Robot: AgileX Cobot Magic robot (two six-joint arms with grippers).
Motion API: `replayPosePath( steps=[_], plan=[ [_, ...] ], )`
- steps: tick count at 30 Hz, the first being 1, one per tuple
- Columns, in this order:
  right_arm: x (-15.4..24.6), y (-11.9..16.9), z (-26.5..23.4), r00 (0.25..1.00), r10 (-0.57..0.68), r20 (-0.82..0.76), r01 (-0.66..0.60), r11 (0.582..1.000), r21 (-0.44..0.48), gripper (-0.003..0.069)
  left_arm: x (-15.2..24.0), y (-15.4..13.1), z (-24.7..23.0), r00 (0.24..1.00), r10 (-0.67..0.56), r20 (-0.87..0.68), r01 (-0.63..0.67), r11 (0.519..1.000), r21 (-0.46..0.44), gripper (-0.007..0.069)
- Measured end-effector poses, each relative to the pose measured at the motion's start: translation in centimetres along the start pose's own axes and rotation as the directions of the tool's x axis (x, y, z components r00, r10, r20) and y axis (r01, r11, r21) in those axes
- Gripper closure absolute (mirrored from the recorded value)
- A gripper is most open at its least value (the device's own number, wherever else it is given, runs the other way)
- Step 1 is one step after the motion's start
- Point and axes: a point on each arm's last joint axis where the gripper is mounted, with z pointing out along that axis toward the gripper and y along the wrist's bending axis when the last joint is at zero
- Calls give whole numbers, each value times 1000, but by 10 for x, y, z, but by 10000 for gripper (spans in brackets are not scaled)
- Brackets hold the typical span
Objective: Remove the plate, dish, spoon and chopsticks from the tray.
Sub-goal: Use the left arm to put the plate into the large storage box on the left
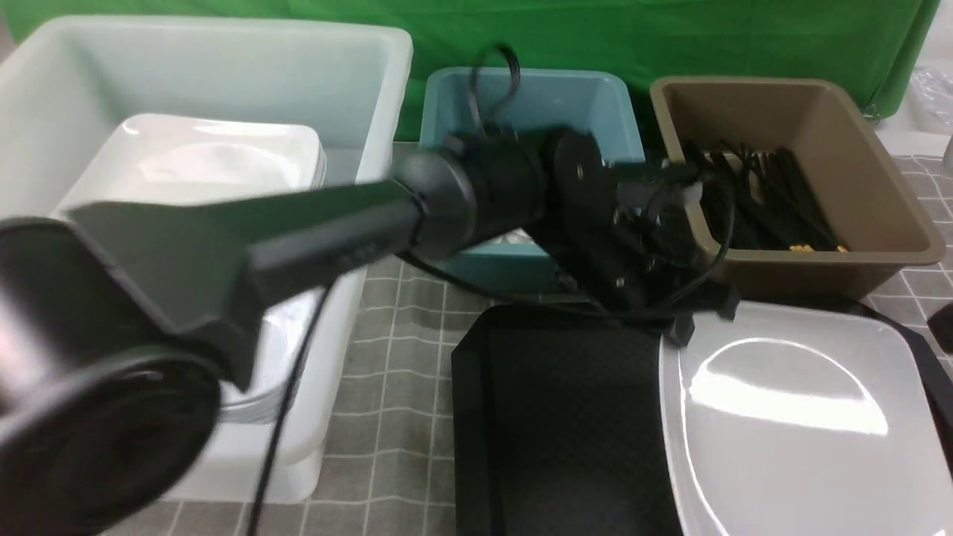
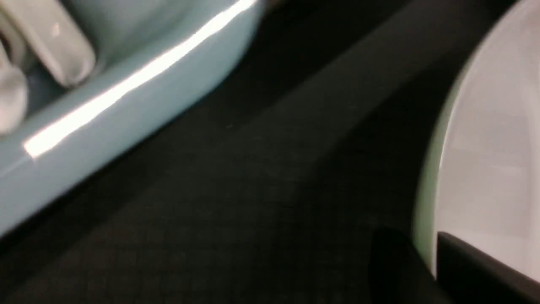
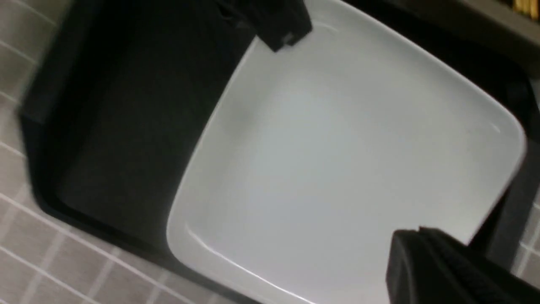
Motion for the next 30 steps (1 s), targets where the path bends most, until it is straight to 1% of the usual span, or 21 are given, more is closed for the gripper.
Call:
replayPosePath(
  steps=[2,3,4,6,8,12,13,14,15,17,18,19,20,22,23,24,26,27,28,30],
  plan=[
    [-4,2,-6,1000,9,30,-8,1000,-23,635,-4,-7,-20,999,37,22,-36,999,-8,590],
    [-10,4,-14,998,16,67,-13,999,-43,635,-9,-15,-46,995,83,50,-82,996,-21,599],
    [-13,5,-20,996,20,90,-15,998,-56,634,-11,-19,-62,991,116,67,-114,993,-33,602],
    [-18,8,-28,991,28,129,-18,997,-78,634,-15,-23,-93,983,149,103,-145,988,-51,602],
    [-22,11,-35,986,40,159,-22,994,-110,634,-18,-22,-120,978,157,139,-149,987,-67,601],
    [-29,19,-45,974,42,222,2,981,-195,632,-22,-9,-179,965,129,229,-109,989,-99,601],
    [-29,19,-45,973,42,226,5,979,-202,632,-22,-8,-182,964,127,234,-106,989,-102,601],
    [-33,24,-47,964,52,262,16,968,-252,632,-21,4,-211,956,105,275,-72,989,-128,601],
    [-33,25,-48,961,54,271,20,964,-264,632,-21,6,-214,954,103,282,-67,989,-132,601],
    [-41,32,-48,945,51,322,68,936,-346,632,-16,33,-260,936,47,350,18,983,-181,601],
    [-43,34,-47,941,40,336,90,927,-365,632,-12,44,-277,927,24,374,56,978,-199,601],
    [-43,35,-47,941,45,335,89,924,-373,632,-11,46,-280,926,18,377,63,977,-203,601],
    [-49,39,-45,935,36,354,121,903,-411,632,-4,66,-310,903,-23,428,133,964,-231,601],
    [-54,43,-43,932,27,360,139,894,-427,632,3,81,-329,886,-47,461,180,951,-250,601],
    [-62,50,-39,932,4,363,172,876,-450,632,13,103,-355,851,-95,516,264,927,-265,601],
    [-64,51,-38,932,4,362,171,876,-450,632,13,102,-355,850,-96,517,263,929,-261,601],
    [-73,62,-33,934,-32,355,211,852,-478,632,23,123,-376,816,-138,562,335,905,-263,601],
    [-84,78,-27,931,-86,354,265,827,-496,632,40,148,-396,765,-197,614,426,869,-252,601],
    [-87,82,-27,928,-104,358,282,822,-495,632,49,162,-405,738,-227,635,472,846,-247,601],
    [-100,101,-17,925,-172,338,327,815,-478,632,71,189,-416,675,-295,676,566,795,-218,601]
  ],
)
